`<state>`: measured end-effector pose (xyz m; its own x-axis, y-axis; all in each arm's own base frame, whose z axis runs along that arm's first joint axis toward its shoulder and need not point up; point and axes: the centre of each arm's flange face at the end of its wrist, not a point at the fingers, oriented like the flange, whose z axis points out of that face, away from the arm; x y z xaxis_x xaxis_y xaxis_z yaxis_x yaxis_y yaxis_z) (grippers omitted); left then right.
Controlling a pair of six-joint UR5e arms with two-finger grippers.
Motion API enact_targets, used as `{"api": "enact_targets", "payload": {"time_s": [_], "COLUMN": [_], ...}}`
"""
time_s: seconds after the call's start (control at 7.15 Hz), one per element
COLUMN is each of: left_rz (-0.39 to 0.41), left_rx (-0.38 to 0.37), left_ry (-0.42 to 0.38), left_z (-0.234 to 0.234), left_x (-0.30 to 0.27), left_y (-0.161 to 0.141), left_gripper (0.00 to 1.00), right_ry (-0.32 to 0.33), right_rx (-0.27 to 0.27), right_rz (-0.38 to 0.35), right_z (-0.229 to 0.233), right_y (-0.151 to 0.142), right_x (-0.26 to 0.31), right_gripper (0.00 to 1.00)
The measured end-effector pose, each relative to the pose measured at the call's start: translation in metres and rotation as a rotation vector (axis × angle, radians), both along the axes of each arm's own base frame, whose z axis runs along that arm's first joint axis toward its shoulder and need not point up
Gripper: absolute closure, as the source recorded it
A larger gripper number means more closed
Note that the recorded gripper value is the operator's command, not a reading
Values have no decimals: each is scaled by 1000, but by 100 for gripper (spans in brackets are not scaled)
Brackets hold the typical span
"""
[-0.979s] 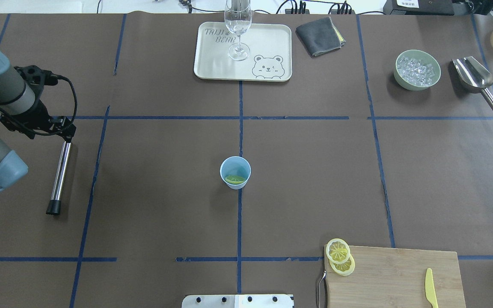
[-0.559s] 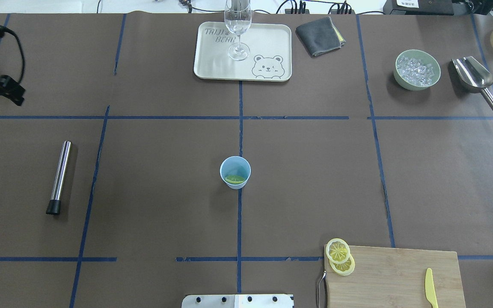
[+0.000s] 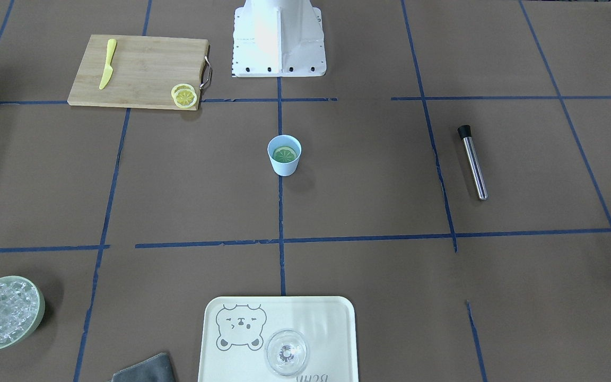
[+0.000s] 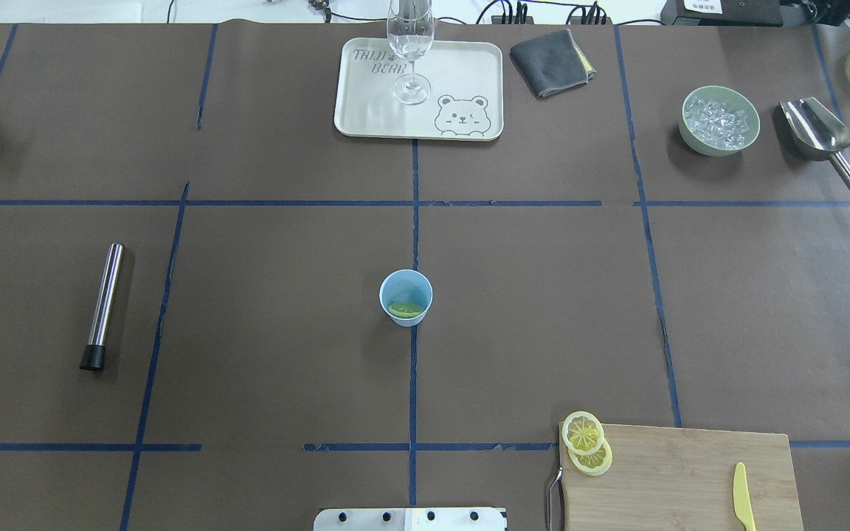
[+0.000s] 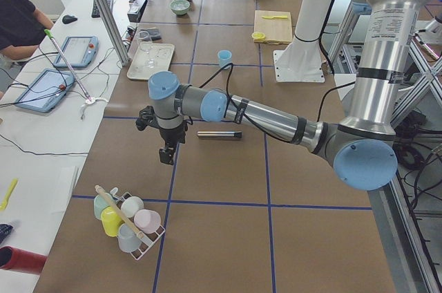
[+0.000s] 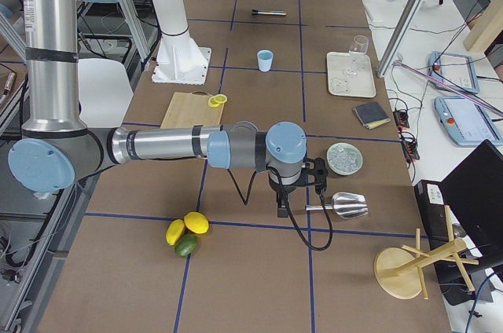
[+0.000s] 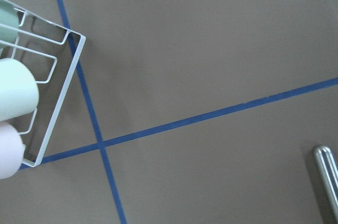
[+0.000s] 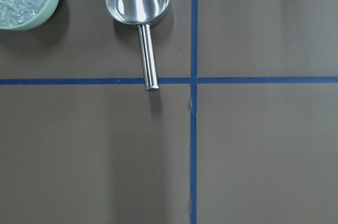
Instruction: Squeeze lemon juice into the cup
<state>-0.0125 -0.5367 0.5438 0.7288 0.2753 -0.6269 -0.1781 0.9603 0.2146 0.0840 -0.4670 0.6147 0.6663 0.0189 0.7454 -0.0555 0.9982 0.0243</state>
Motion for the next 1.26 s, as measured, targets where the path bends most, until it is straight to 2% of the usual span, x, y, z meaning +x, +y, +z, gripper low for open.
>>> {"api": "enact_targets", "payload": {"time_s": [0.28, 0.56, 1.26], "left_rz": [-28, -40, -54], "left_rx": [-37, -59, -20], "left_ry": [-1, -3, 2], "left_z": [33, 51, 95], "left_x": [-33, -42, -51], "left_y": [21, 23, 37], "left_gripper": [0, 0, 0], "right_ry": [0, -2, -3], "right_rx": [-32, -36, -34], "right_rz": [0, 0, -2], "right_z": [17, 18, 18], "right_y": [4, 4, 4], "right_x": [0, -1, -1], "right_gripper": [0, 0, 0]}}
